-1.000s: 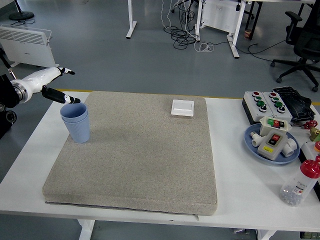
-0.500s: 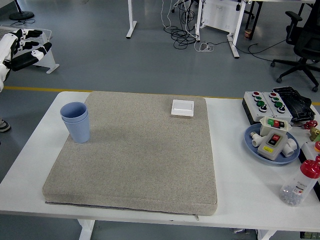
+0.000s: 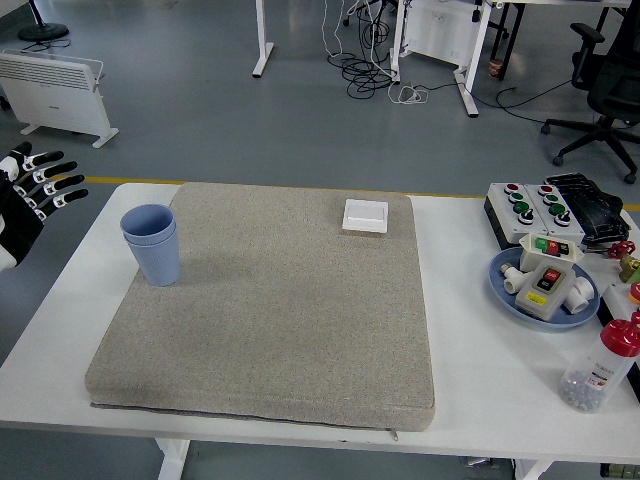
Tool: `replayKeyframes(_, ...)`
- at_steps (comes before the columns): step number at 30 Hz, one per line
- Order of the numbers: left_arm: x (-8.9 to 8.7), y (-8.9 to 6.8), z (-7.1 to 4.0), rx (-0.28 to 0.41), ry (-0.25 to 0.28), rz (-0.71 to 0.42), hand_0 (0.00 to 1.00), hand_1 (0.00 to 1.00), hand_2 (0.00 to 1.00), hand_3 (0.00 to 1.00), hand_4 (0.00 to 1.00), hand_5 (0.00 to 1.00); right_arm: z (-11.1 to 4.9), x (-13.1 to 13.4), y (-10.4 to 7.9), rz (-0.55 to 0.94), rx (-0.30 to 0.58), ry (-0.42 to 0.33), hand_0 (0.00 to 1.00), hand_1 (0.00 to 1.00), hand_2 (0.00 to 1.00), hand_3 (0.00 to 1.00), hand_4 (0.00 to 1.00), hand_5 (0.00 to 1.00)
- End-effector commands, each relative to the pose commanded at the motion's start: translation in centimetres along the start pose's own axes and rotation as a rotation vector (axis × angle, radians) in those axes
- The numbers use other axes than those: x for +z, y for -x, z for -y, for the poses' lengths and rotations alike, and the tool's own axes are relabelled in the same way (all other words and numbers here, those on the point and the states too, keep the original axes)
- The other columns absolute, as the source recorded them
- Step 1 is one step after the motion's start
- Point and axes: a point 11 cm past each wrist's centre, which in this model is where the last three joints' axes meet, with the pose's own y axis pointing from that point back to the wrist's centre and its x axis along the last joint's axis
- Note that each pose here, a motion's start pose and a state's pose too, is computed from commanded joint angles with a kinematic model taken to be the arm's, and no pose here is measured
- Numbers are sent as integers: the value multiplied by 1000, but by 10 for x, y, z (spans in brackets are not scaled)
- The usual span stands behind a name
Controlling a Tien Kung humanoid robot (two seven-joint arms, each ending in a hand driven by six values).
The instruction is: Push cup pick cup insert cup
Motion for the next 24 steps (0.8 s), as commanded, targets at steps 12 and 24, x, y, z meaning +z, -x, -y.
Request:
replayKeyframes(12, -82, -40, -53, 274, 213, -466, 840, 854, 918, 826, 710, 998, 1, 8, -5, -13, 10, 15, 725, 649, 642, 575, 120, 465)
replayKeyframes(24, -104, -42, -66, 270, 103, -437, 857, 865, 928, 841, 715, 998, 1, 6, -5, -19, 11, 14, 725, 649, 643, 574, 120, 465)
